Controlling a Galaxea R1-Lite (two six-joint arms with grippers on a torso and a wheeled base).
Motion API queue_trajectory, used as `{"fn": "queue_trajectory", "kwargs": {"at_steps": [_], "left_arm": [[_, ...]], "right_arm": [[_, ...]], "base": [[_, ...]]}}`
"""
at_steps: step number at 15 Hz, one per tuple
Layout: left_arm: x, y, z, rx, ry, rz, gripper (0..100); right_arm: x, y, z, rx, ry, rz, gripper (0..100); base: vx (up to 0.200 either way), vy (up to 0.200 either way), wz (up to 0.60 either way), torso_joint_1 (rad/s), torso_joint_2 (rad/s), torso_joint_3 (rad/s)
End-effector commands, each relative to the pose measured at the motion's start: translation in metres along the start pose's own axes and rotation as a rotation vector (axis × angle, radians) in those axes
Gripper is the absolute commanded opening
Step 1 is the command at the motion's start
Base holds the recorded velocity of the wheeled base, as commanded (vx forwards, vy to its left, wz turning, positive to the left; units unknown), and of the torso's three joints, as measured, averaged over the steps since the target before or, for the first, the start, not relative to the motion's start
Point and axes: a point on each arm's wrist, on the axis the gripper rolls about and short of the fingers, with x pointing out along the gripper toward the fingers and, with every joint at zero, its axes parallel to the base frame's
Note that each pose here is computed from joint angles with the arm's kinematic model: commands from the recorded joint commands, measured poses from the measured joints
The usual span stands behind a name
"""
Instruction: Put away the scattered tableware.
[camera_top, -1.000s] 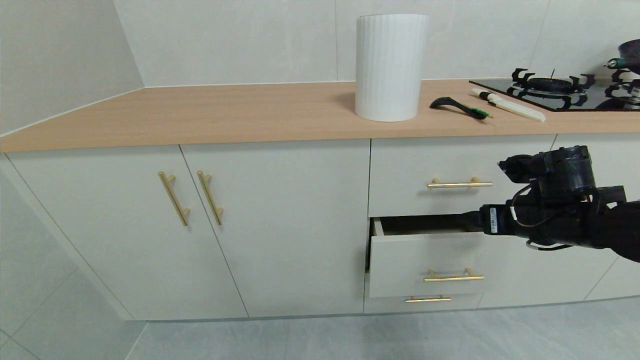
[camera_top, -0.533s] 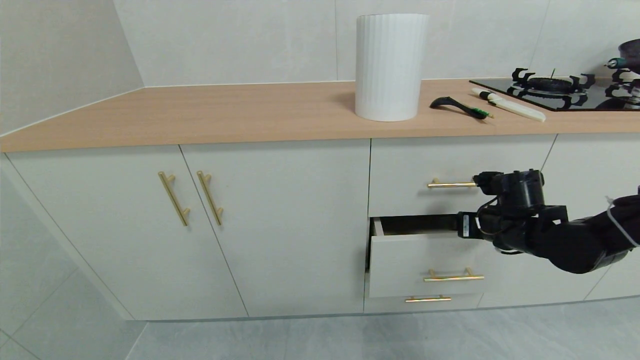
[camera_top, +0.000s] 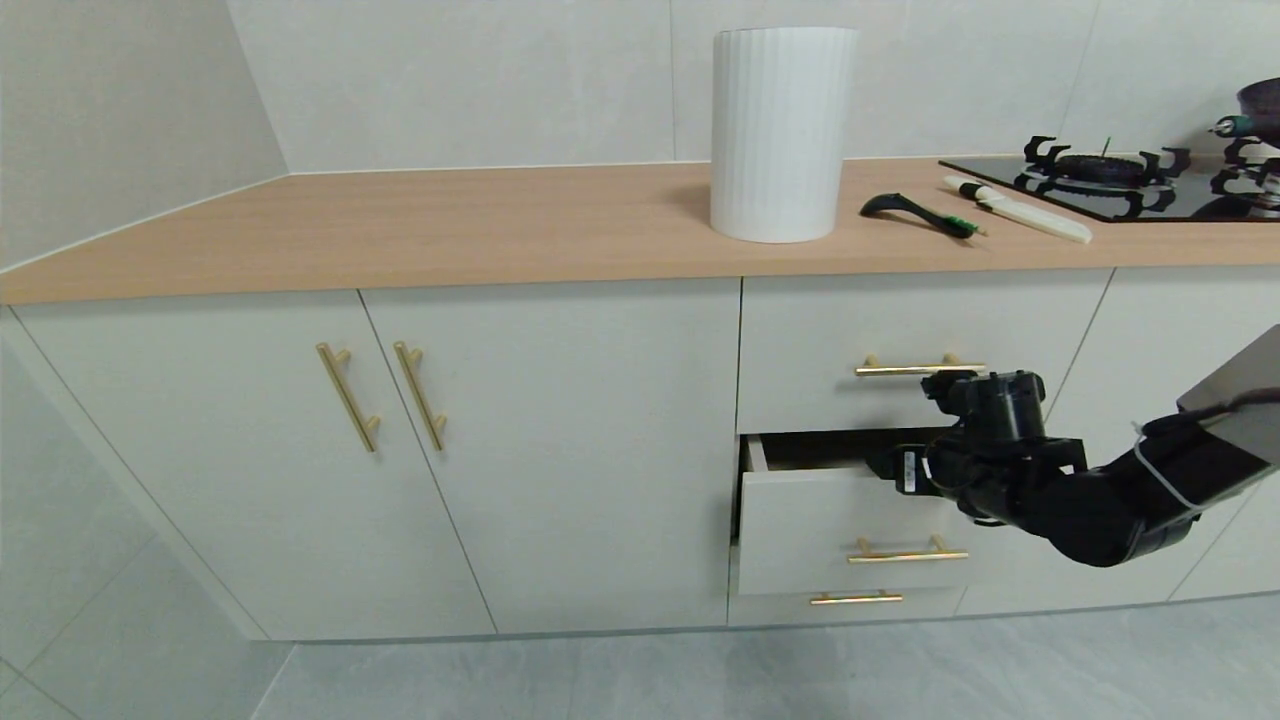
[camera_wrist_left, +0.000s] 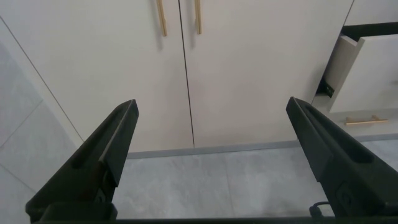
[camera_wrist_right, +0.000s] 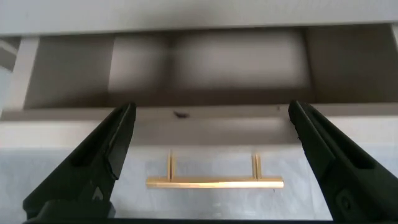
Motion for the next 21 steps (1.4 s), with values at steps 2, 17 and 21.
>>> {"fn": "queue_trajectory", "kwargs": {"at_steps": [2,17,21], "left_arm": [[0.000,0.000,0.000,0.000,0.001,0.001,100],[0.000,0.000,0.000,0.000,0.001,0.001,100],[0.000,0.000,0.000,0.000,0.001,0.001,100]], "right_arm": [[0.002,0.000,-0.005,-0.006,0.017,-0.005,100],[-0.034,-0.001,0.003,-0.038,0.138,0.019,100],[-0.029,-0.002,-0.005,-0.055,0.212,0.007,100]], "base": [[0.000,0.000,0.00,0.000,0.00,0.000],[0.000,0.000,0.00,0.000,0.00,0.000],[0.000,0.000,0.00,0.000,0.00,0.000]]}}
